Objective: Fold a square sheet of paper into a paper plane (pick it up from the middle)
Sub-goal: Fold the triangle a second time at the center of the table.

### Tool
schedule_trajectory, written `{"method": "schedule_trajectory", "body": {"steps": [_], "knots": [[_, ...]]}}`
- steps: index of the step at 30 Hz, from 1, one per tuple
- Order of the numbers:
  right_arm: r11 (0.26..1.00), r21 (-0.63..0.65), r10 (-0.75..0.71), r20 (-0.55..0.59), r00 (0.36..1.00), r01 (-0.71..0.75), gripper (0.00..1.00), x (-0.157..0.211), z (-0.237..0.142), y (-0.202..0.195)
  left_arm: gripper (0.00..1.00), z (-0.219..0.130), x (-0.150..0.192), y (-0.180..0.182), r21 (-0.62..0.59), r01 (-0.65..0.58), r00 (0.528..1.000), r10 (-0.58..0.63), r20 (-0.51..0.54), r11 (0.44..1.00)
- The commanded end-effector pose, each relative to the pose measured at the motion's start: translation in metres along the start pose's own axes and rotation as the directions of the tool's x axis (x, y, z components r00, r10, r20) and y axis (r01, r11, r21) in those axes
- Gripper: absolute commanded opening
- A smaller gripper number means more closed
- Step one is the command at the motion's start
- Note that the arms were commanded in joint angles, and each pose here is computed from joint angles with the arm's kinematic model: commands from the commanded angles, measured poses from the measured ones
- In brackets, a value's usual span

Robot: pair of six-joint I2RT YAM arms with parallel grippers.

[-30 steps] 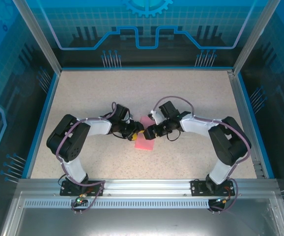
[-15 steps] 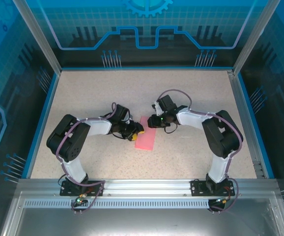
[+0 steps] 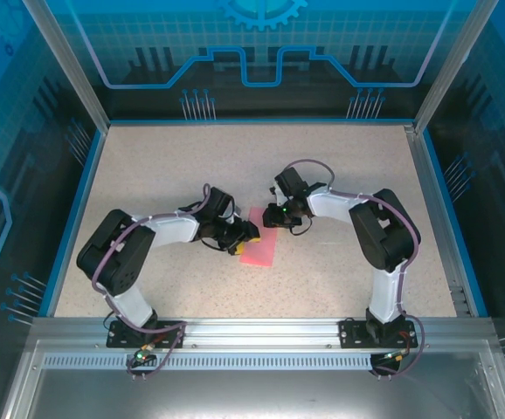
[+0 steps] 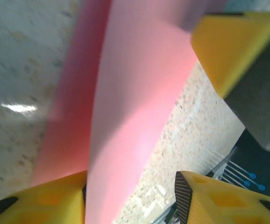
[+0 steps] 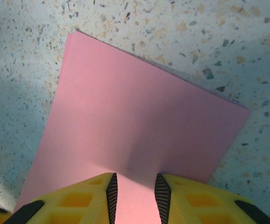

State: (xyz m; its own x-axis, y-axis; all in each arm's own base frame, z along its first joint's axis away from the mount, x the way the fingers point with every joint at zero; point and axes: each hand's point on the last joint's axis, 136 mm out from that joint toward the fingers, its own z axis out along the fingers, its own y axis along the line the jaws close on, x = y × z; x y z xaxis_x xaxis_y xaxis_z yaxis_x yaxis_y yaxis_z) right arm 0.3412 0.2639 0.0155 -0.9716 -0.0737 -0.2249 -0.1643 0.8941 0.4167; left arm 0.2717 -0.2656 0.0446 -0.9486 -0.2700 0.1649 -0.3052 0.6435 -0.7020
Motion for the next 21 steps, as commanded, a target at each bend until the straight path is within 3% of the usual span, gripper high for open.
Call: {"method": "schedule_trajectory", "body": {"steps": [1,5,14,21], "knots": [[0.993,0.111,0.059,-0.074,0.996,-0.05,0.32,0.018,0.014,-0.029,0.49,-0.009,0.022,-0.003,0.015,-0.031,0.998,0.032,-0.057,0.999],[0.992,0.114,0.063,-0.082,0.995,-0.053,0.32,0.019,0.015,-0.03,0.49,-0.009,0.023,-0.016,0.04,-0.086,0.995,0.088,-0.056,0.996],[0.996,0.063,0.071,-0.099,0.993,-0.065,0.32,0.02,0.014,-0.023,0.51,0.009,-0.005,-0.047,0.121,-0.092,0.995,0.095,-0.022,0.988],[0.996,0.049,0.086,-0.118,0.989,-0.081,0.32,0.022,0.016,-0.024,0.54,0.014,-0.008,-0.046,0.116,-0.079,0.996,0.083,-0.026,0.99]]}}
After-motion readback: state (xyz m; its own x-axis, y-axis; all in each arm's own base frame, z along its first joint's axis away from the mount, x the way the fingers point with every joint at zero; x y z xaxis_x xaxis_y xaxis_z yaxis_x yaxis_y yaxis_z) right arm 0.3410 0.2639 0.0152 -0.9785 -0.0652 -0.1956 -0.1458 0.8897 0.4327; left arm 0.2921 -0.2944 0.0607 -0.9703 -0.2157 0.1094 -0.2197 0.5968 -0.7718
